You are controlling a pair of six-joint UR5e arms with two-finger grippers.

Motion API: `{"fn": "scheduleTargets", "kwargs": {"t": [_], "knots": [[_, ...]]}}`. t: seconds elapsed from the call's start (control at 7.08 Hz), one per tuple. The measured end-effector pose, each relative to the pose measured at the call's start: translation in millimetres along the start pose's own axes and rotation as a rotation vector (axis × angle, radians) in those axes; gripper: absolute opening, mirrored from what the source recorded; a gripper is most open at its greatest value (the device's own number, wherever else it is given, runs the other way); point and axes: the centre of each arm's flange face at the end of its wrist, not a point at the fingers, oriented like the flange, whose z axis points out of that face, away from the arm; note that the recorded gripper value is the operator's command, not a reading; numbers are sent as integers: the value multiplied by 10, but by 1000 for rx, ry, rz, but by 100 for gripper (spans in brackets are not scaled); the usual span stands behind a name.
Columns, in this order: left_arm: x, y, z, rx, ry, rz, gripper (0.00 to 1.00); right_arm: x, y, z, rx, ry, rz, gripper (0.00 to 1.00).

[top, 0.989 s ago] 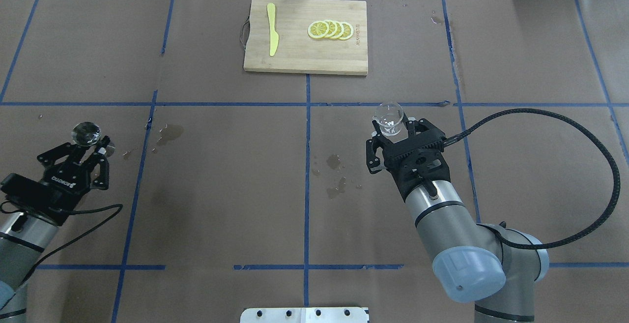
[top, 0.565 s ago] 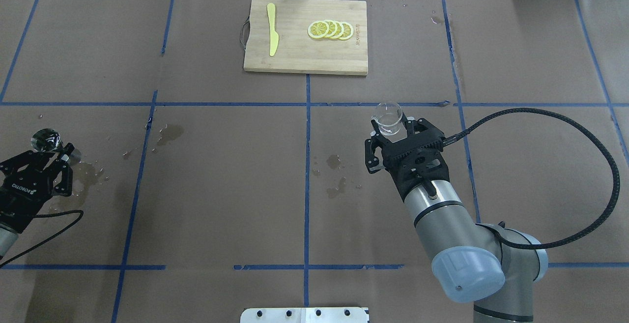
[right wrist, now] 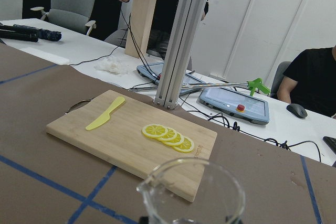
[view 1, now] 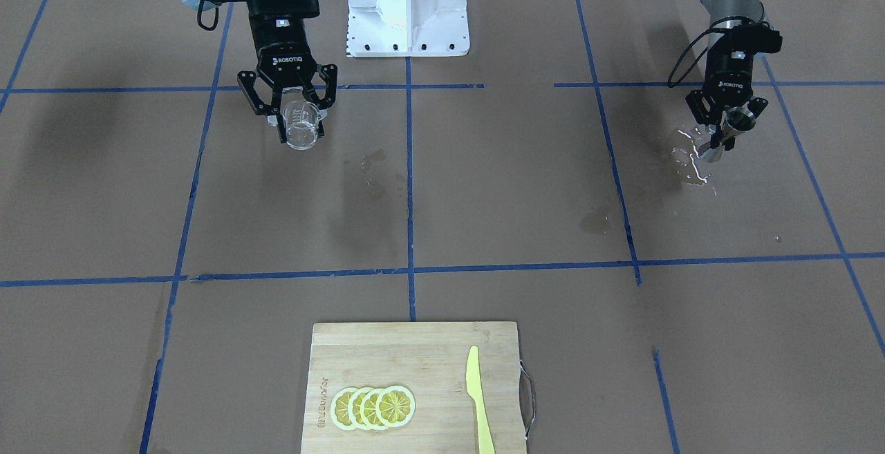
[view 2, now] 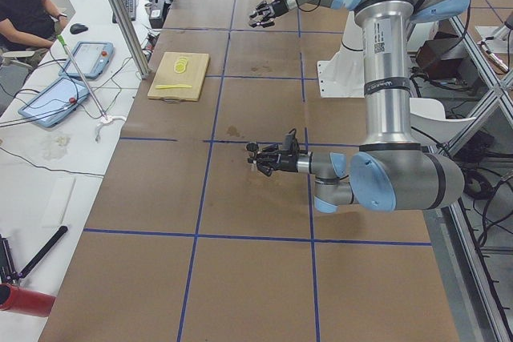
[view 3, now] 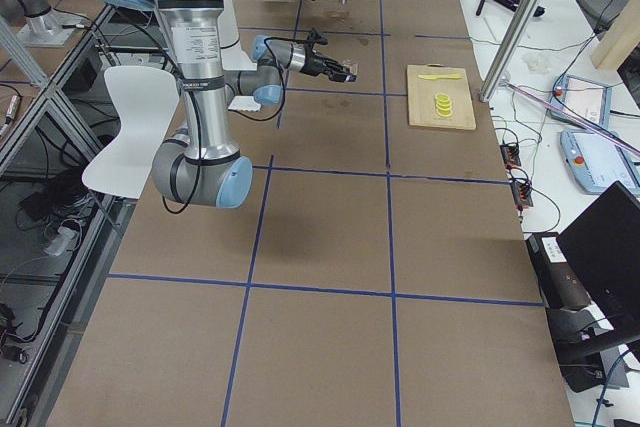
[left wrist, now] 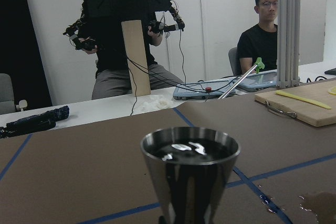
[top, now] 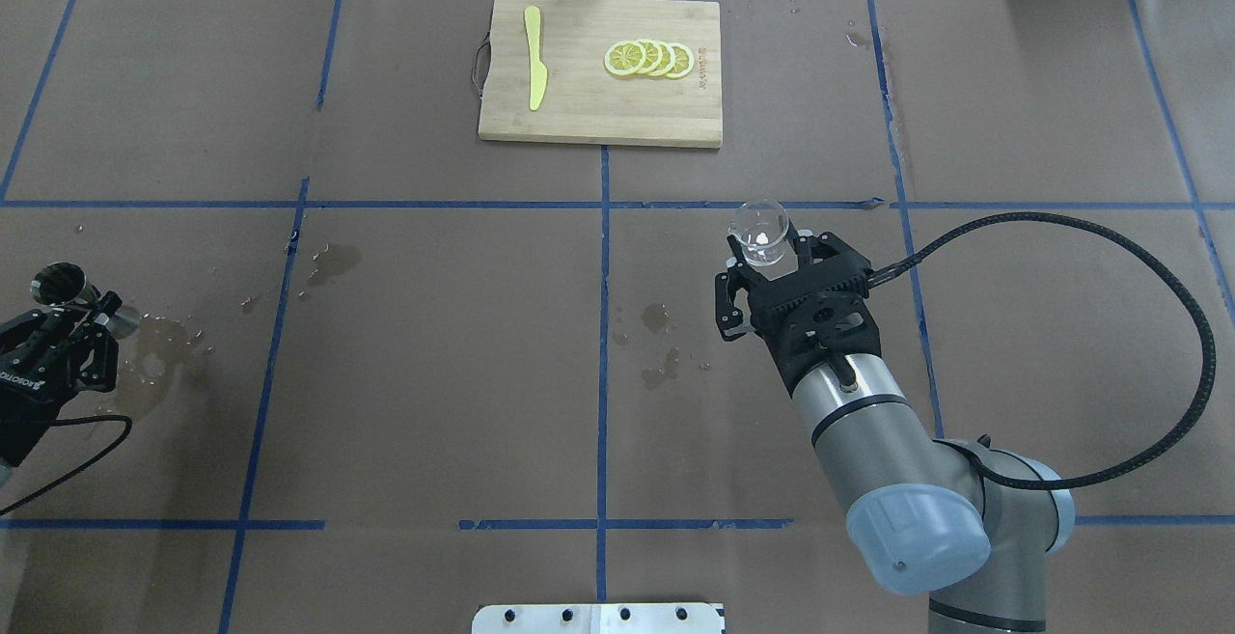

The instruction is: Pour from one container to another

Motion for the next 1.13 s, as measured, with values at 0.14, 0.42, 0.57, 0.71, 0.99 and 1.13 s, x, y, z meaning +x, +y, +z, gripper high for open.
{"fn": "scheduleTargets", "kwargs": {"t": [0.14,0.42,0.57,0.71,0.99,1.13], "knots": [[11,38,-28,-2,-2,-41,0,-1,-2,-1,0,0,1,0],[-13,205,-111,-10,-18,-58,0,1,-3,-2,0,0,2,0],[-28,282,-152,-15,-22,-46,0,-1,-2,-3,0,-1,2,0],[-28,339,-187,-21,-20,-36,0,-1,-2,-4,0,-1,2,0],[6,381,-216,-29,-13,-33,0,-1,-2,-4,0,0,2,0],[29,395,-222,-31,-9,-34,0,-4,1,-6,0,-1,2,0]]}}
